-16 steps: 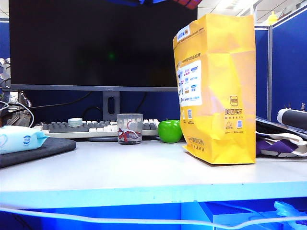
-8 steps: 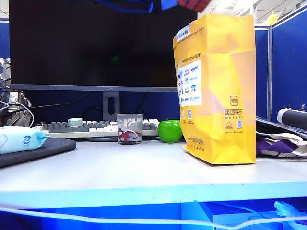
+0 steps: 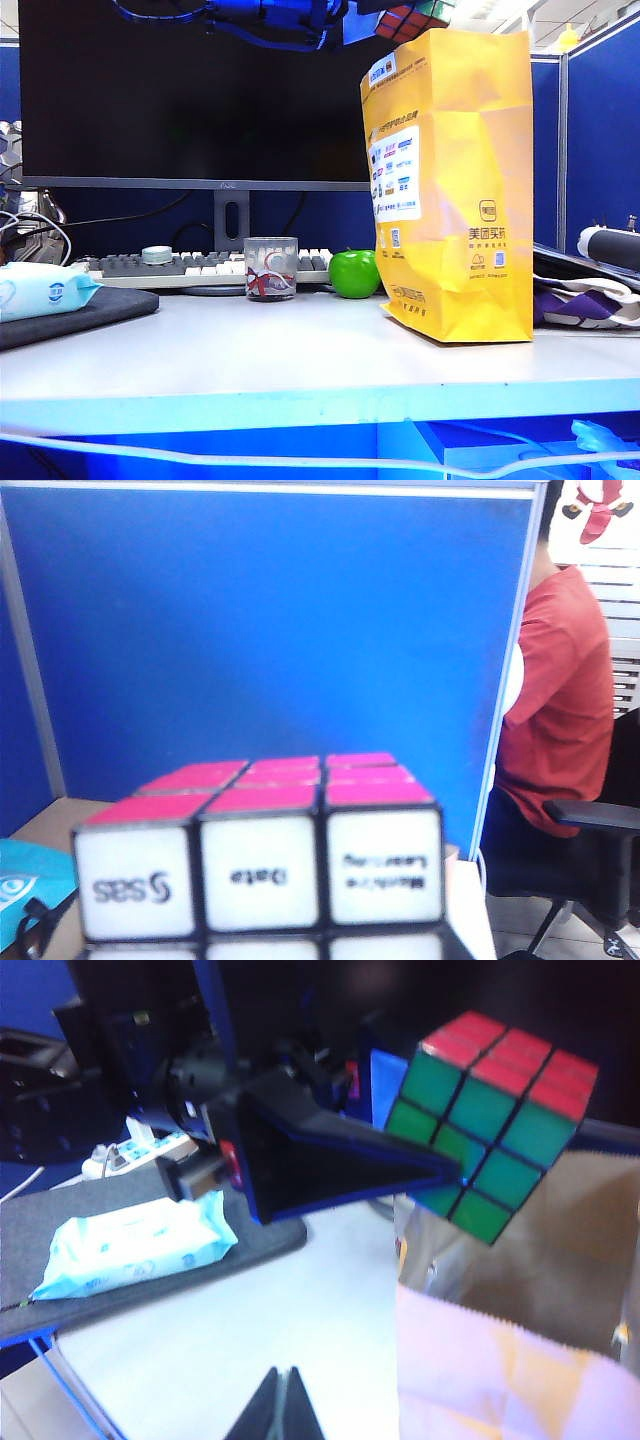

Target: Pick up the Rubik's Cube and throw it into the yellow paper bag.

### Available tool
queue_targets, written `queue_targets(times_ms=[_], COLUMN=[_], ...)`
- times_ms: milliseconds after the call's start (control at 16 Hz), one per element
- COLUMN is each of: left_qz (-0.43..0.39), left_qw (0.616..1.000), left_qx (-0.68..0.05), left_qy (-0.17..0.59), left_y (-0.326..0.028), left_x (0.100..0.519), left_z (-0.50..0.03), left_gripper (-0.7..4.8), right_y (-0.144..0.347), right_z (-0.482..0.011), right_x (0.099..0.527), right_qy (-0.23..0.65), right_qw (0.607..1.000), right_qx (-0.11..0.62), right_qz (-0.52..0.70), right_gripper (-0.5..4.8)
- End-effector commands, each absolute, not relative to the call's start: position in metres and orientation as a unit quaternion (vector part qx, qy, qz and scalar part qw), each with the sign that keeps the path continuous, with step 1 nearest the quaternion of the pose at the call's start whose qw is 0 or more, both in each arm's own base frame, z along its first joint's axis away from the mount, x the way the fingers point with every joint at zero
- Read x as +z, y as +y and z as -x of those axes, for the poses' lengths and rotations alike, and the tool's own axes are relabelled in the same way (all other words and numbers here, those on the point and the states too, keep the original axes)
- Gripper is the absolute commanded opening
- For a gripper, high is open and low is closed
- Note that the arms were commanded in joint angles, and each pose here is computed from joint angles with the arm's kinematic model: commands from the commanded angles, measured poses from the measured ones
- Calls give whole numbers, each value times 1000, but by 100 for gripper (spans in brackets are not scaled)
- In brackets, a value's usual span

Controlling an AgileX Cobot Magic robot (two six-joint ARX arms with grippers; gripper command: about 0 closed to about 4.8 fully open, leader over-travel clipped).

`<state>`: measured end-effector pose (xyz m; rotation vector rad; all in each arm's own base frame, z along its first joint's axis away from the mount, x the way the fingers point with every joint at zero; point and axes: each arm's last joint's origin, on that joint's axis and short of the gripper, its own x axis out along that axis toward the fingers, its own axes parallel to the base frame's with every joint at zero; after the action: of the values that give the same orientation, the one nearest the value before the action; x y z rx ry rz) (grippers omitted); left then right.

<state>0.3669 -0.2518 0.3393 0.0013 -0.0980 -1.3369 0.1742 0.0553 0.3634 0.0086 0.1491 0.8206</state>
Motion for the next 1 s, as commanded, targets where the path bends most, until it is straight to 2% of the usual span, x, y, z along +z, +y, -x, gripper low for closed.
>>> queue_targets(times_ms=[63,125,250,313,375,563,625,688,750,875,938,1000], left_qz=[-1,4,9,12,20,24,25,20,17,-25,-83,-139], left_qw=[782,784,788,797,802,818,820,815,806,814,850,901], left_qx=[-620,-618,-613,-602,-594,-572,-569,-574,-584,-573,-513,-408], left_qy=[-63,-55,-52,-53,-48,-56,-60,-72,-92,-96,-90,-55], left_y=[-251,-251,-251,-251,-251,-250,-251,-248,-239,-202,-171,-133], left_x=[347,347,347,349,349,350,354,363,383,427,446,463], left_z=[-365,-365,-365,-366,-367,-368,-365,-360,-349,-317,-299,-275], left_gripper=[158,242,368,462,479,479,471,398,311,67,46,46], right_y=[55,55,55,56,56,56,56,56,56,54,50,46], right_z=[-174,-174,-174,-175,-175,-176,-177,-178,-178,-177,-170,-159], right_x=[368,368,369,369,369,369,369,368,368,371,379,390], right_qy=[52,52,51,48,47,46,47,47,47,35,4,-39], right_qw=[915,915,915,914,914,915,915,915,916,925,937,945], right_qx=[400,400,400,402,402,402,401,400,399,379,349,325], right_qz=[1,1,2,2,2,2,2,2,3,6,13,19], right_gripper=[-1,-1,-1,-1,-1,-1,-1,-1,-1,-1,-1,-1])
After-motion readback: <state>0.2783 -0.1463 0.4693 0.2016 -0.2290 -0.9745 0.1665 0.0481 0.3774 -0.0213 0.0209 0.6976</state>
